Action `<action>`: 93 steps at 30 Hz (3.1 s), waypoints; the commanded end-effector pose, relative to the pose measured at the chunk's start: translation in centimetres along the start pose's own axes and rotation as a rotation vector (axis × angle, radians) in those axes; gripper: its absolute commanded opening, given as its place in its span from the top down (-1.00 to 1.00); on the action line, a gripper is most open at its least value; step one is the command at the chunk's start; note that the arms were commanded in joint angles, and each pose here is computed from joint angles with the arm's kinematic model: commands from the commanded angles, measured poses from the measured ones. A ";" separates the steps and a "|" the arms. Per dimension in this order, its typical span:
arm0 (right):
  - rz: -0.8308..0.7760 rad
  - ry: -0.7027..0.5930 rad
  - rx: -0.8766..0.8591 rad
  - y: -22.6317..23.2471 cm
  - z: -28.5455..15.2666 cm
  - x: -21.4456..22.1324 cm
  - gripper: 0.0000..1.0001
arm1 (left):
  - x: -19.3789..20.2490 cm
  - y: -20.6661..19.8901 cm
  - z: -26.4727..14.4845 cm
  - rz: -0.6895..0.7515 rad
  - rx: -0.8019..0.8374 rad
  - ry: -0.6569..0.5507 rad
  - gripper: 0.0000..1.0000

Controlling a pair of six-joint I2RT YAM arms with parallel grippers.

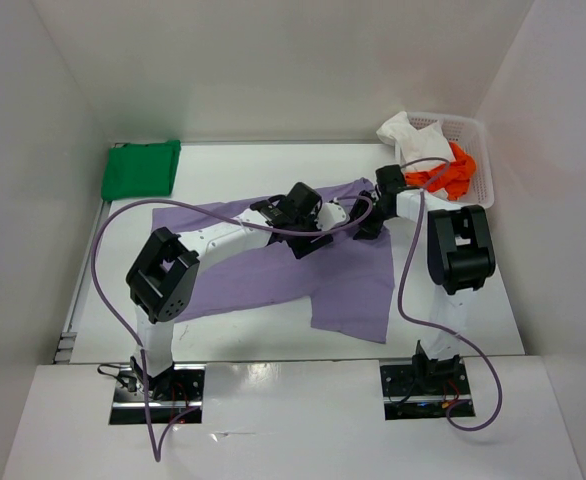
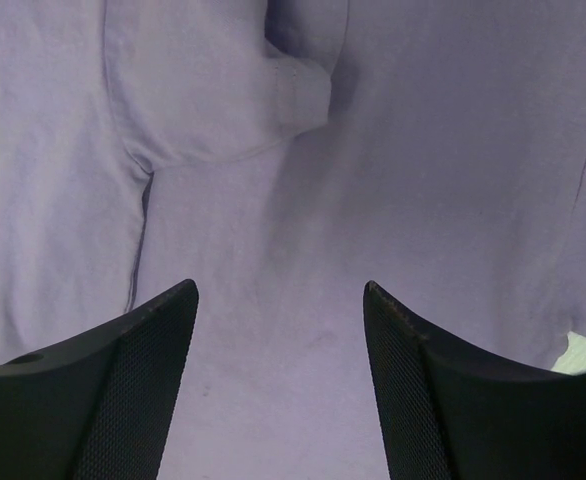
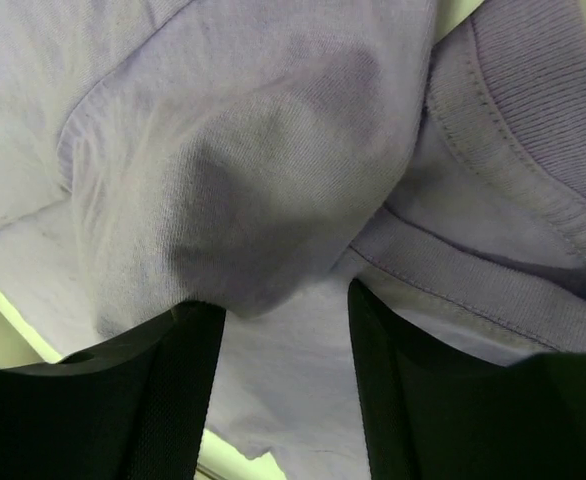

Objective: Fold and stack the t-shirts
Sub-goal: Fold the flattened tshirt in 1/3 of the way

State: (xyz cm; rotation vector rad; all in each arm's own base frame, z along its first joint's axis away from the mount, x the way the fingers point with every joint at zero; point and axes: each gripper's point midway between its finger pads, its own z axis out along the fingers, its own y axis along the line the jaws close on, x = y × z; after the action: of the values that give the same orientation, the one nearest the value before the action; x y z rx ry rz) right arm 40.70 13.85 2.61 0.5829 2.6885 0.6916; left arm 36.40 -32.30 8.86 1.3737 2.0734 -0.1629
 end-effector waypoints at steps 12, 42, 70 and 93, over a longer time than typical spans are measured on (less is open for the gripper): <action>-0.052 -0.122 0.090 0.8 -1.1 -1.7 0.73 | -1.5 0.9 -0.2 0.000 -0.035 -0.046 -0.51; -0.212 -0.085 0.340 -2.2 -6.1 0.1 0.09 | -0.9 -0.8 3.2 0.178 -0.086 -0.019 -0.68; -0.186 -0.193 0.300 -2.2 -6.5 -2.9 1.00 | -4.9 0.9 3.9 0.046 -0.087 -0.108 -0.73; -0.208 -0.106 0.192 -1.5 -5.7 -1.5 -0.04 | -2.8 0.7 6.5 0.023 -0.038 -0.046 -0.44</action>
State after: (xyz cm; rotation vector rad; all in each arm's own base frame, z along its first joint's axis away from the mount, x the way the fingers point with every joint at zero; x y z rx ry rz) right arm 38.69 9.40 5.82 0.3962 2.7291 0.2993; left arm 39.64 -35.66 4.28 1.4195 2.0421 -0.1161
